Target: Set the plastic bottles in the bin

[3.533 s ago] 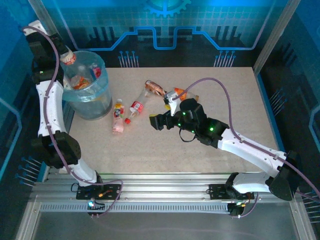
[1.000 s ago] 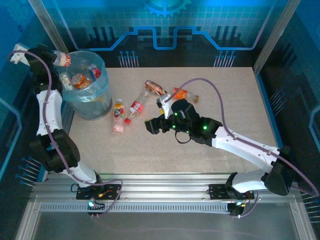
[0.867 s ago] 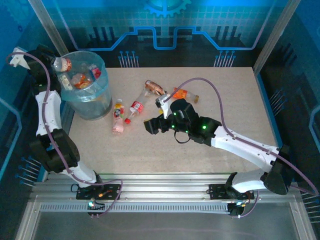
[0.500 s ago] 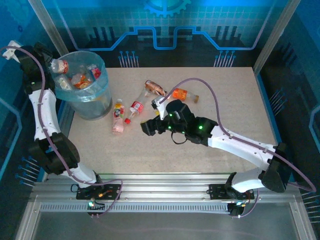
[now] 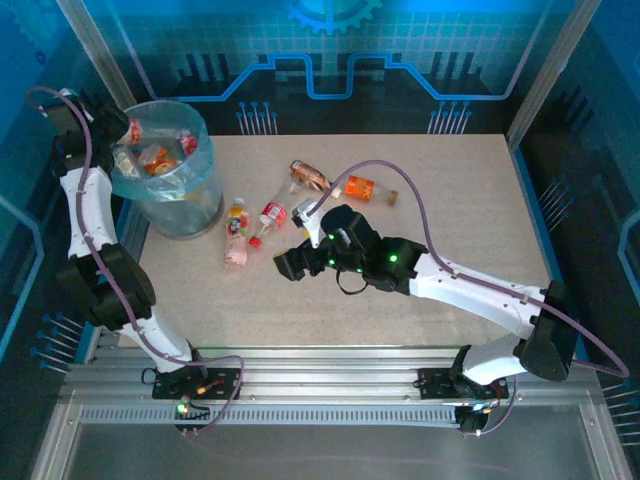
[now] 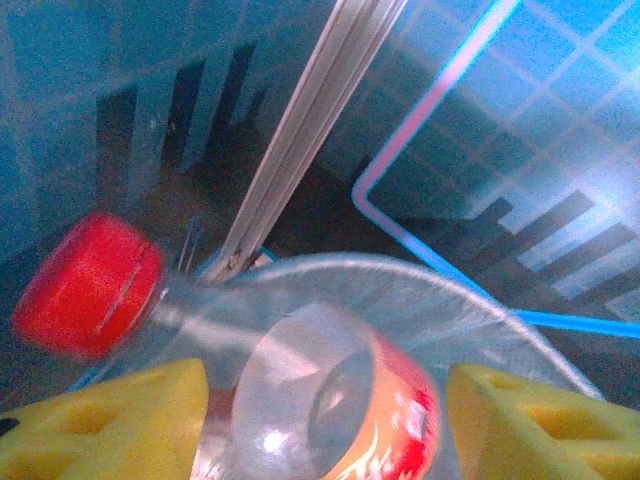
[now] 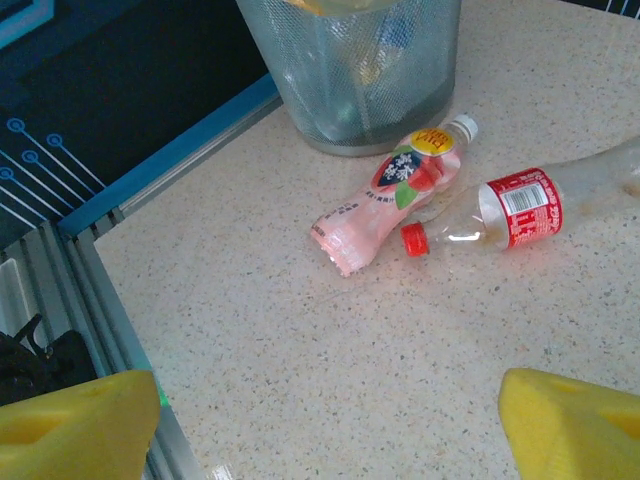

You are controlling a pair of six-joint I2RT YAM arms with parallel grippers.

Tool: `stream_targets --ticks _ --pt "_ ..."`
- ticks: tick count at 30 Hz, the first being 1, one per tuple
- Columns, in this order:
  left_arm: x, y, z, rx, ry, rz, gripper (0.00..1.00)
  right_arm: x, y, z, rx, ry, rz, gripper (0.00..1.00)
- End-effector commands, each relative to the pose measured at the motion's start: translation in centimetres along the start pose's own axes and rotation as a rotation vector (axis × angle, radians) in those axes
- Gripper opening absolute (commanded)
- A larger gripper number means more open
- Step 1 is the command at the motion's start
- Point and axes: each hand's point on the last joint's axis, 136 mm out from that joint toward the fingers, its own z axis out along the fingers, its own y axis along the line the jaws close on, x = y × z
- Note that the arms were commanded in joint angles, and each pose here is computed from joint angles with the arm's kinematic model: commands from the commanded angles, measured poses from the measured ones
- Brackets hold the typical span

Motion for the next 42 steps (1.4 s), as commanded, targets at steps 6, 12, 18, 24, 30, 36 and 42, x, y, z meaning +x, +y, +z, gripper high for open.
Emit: stream_targets --ticks 6,12,18,24,30,36,42 --pt "2.2 -1.7 0.3 0.101 0.118 -0.021 0.63 -0.6 1.2 0.6 -0.015 0.008 -0.036 0.89" --pt "0.4 -2.2 -2.0 0.087 0.064 0.02 0.67 -0.7 1.5 0.9 -0.026 0.015 -0.046 0.89" --pt "0.3 -2.4 -5.0 0.073 0.048 0.018 0.76 -0.6 1.7 1.1 -0.029 0.017 -0.051 0.89" --pt "2.0 -2.0 -7.8 0.066 0.061 0.014 0.72 -0.5 2.0 1.3 -0.047 0.016 -0.054 0.89" --pt "4.9 -2.1 -9.6 0.07 0.113 0.031 0.69 -0.7 2.5 1.3 -0.074 0.01 -0.07 0.89" --pt "7.8 -3.6 -11.0 0.098 0.186 0.088 0.68 -0.7 3.0 1.3 -0.109 -0.006 -0.086 0.89" --pt "9.4 -5.7 -11.6 0.144 0.231 0.114 0.69 -1.3 2.9 1.6 -0.09 0.007 -0.106 0.89"
